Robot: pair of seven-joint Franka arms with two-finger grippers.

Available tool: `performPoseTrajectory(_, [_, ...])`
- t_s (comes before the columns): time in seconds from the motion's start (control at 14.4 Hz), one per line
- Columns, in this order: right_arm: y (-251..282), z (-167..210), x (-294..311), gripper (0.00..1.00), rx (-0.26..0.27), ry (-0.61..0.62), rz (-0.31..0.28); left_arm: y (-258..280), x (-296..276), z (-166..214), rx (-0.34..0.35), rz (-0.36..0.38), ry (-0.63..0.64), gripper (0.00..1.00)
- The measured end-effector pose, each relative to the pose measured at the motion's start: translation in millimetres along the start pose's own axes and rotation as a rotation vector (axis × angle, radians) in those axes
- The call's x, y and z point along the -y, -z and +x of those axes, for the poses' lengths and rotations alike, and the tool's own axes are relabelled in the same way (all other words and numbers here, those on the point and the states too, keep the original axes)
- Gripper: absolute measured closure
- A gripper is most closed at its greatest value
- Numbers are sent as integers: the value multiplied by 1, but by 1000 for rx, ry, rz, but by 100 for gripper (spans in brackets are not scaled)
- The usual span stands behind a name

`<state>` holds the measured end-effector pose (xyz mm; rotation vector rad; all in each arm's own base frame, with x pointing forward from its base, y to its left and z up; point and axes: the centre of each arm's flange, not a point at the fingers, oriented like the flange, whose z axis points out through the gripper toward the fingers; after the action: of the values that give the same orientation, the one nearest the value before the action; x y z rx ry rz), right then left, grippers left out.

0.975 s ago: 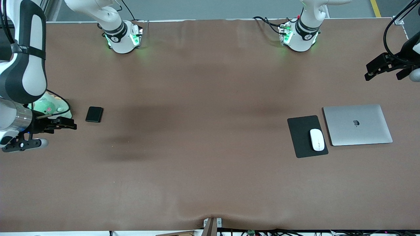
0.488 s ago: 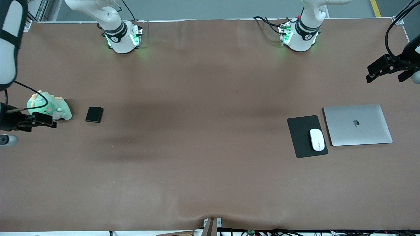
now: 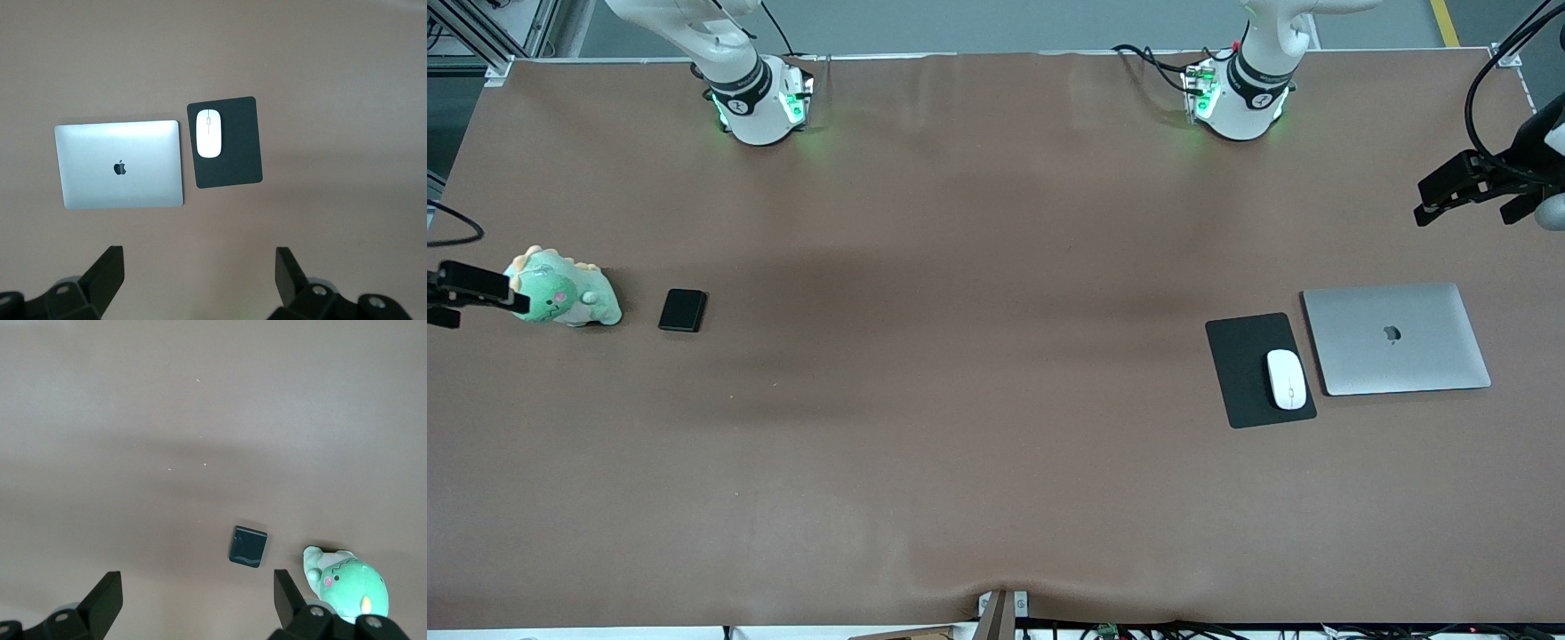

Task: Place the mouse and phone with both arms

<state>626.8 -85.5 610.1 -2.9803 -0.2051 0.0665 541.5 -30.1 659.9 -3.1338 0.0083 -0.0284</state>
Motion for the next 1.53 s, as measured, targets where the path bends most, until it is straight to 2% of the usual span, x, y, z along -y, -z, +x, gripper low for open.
performPoseTrajectory(0.28, [37, -22, 67, 0, 5, -44, -105, 0, -1, 0, 1, 0, -2, 0])
performPoseTrajectory(0.35, [43, -30, 82, 0, 3, -46, -116, 0, -1, 0, 1, 0, -2, 0])
performPoseTrajectory(0.84, [51, -91, 81, 0, 26, -117, -124, 0, -2, 0, 0, 0, -4, 0])
performPoseTrajectory(1.53, [39, -95, 80, 0, 35, -162, -126, 0, -3, 0, 0, 0, -5, 0])
